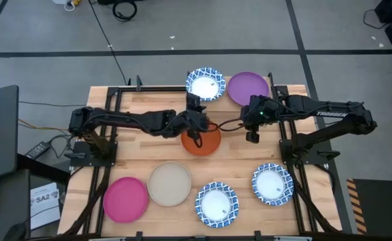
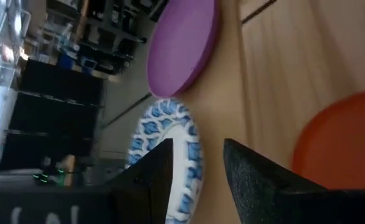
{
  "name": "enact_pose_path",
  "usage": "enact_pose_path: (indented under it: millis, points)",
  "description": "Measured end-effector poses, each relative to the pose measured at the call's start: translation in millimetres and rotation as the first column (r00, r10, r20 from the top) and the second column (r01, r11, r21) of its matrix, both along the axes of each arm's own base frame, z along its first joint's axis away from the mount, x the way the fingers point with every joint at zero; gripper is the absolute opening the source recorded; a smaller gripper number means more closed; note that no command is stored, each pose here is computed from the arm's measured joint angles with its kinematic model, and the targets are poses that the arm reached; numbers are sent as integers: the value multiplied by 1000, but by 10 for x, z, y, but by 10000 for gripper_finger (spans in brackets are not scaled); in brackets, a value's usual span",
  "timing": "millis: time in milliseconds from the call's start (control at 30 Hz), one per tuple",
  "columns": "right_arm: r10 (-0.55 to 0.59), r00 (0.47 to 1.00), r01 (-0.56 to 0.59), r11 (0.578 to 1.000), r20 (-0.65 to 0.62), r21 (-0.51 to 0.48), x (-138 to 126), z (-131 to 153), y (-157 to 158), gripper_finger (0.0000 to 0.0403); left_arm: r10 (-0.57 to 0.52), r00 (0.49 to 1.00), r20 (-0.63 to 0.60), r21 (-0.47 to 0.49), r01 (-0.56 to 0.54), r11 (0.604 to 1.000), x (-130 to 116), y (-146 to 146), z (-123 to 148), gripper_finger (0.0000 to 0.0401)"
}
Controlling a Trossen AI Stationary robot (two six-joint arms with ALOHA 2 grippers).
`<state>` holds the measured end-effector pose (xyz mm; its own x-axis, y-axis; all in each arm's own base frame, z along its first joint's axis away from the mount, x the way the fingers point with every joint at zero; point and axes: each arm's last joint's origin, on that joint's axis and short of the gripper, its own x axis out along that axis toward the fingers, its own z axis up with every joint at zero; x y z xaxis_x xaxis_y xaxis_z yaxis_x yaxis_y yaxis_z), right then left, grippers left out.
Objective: Place and stack plates onto a shelf
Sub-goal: Stack the beige plate on top of the violet plate on the shelf
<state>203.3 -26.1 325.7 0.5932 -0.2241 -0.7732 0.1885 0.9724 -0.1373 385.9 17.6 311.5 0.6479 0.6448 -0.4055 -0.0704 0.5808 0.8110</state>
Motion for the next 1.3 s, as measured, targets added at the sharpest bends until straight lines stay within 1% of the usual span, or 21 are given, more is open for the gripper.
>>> enact_pose_path:
  millis: [167, 300, 467, 600, 667, 700, 767, 867, 933, 1067, 1133, 1300]
  points:
    - [7, 1000, -7, 1000, 5, 2, 6, 2, 12, 113, 29, 1000, -5, -102, -30, 994, -167, -152, 45, 149]
    - [34, 999, -34, 999, 15, 3, 18, 8, 63, 113, 49, 999, -4, -188, -49, 981, -321, -275, 102, 149]
    - [78, 996, -79, 997, 33, 2, 39, 19, 155, 113, 60, 998, 7, -302, -55, 952, -518, -423, 192, 149]
    - [116, 991, -116, 993, 67, -2, 73, 38, 232, 113, 86, 996, -3, -394, -80, 916, -675, -525, 230, 149]
    - [133, 988, -133, 991, 80, -4, 97, 41, 268, 113, 107, 994, 5, -447, -94, 890, -756, -564, 265, 149]
    - [141, 987, -141, 990, 81, -5, 108, 37, 284, 113, 116, 993, -10, -477, -107, 872, -808, -588, 269, 149]
    - [155, 983, -155, 988, 96, -7, 140, 37, 315, 113, 135, 991, -11, -548, -119, 828, -878, -633, 289, 149]
    - [177, 980, -177, 984, 90, -9, 177, 15, 358, 113, 166, 985, -51, -649, -159, 744, -986, -701, 288, 149]
    - [188, 979, -188, 982, 78, -9, 203, -9, 381, 113, 192, 978, -78, -712, -190, 676, -1027, -746, 276, 149]
    - [203, 978, -203, 979, 56, -8, 244, -52, 416, 113, 226, 958, -178, -772, -278, 572, -1118, -863, 213, 149]
    - [208, 977, -208, 978, 52, -8, 270, -69, 430, 113, 242, 948, -205, -784, -307, 540, -1137, -929, 166, 149]
    - [214, 976, -214, 977, 35, -6, 307, -107, 448, 113, 265, 931, -251, -787, -355, 505, -1212, -1076, 25, 149]
